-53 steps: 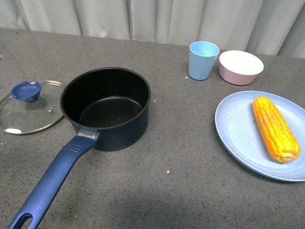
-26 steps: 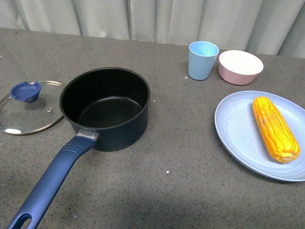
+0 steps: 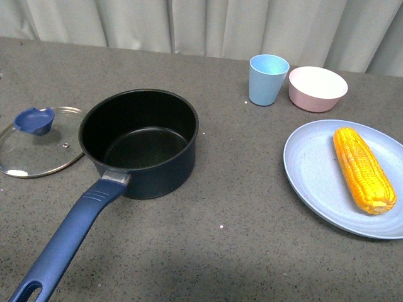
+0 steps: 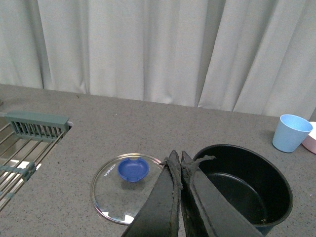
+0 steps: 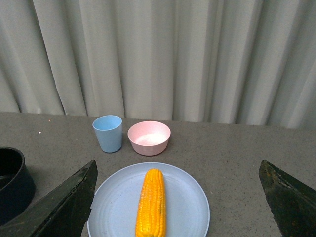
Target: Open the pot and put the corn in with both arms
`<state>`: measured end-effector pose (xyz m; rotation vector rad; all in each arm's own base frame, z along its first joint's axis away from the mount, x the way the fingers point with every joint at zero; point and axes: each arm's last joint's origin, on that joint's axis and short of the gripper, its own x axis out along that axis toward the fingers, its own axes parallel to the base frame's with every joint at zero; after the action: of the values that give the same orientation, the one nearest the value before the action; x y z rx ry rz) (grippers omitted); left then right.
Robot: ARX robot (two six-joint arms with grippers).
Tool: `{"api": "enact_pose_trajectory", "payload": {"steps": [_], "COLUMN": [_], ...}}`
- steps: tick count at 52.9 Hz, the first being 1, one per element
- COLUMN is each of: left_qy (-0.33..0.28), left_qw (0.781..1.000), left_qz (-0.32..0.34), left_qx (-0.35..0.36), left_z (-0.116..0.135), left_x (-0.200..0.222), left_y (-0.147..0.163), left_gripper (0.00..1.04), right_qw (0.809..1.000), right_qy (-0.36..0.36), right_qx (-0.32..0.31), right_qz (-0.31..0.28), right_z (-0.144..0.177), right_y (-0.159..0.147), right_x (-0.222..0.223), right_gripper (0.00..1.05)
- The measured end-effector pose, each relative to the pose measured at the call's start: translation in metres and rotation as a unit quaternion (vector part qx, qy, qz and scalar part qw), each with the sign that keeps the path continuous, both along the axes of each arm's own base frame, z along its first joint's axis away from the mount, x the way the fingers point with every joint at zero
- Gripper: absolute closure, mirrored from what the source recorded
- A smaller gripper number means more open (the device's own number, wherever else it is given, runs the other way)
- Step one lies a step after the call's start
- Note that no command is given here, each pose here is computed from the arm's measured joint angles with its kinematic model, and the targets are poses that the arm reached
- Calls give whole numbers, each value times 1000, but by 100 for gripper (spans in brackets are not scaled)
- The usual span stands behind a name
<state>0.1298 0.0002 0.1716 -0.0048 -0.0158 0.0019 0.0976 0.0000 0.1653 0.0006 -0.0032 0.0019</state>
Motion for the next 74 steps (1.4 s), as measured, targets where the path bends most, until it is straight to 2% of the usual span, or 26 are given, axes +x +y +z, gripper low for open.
{"api": "enact_pose_trajectory", "payload": {"steps": [46,50,59,64,67,71,74], "left_qy": [-4,14,0,0,-1,0,-1], "left_qw": [1000,1000,1000,1000,1000,1000,1000], "left_qz": [0,0,0,0,0,-1,0], "left_qx": [0,0,0,0,0,0,0], "left_z": [1,-3,-2,-2,-2,-2,-2], "left_x": [-23,-29,-33,-33,-33,-33,-33], "left_y": [0,0,0,0,0,0,0], "left_gripper": [101,101,101,88,73,59,50], "right_qw": [1000,1000,1000,1000,1000,995,983], "right_qy": [0,0,0,0,0,54,95], "right_qx": [0,0,0,0,0,-16,-41], "right_qz": [0,0,0,0,0,-82,-155], "right_z": [0,0,0,0,0,-1,-3], "right_y": [0,0,0,0,0,1,2], "right_x": [0,0,0,0,0,2,8], "right_gripper": [9,9,9,9,9,9,9]}}
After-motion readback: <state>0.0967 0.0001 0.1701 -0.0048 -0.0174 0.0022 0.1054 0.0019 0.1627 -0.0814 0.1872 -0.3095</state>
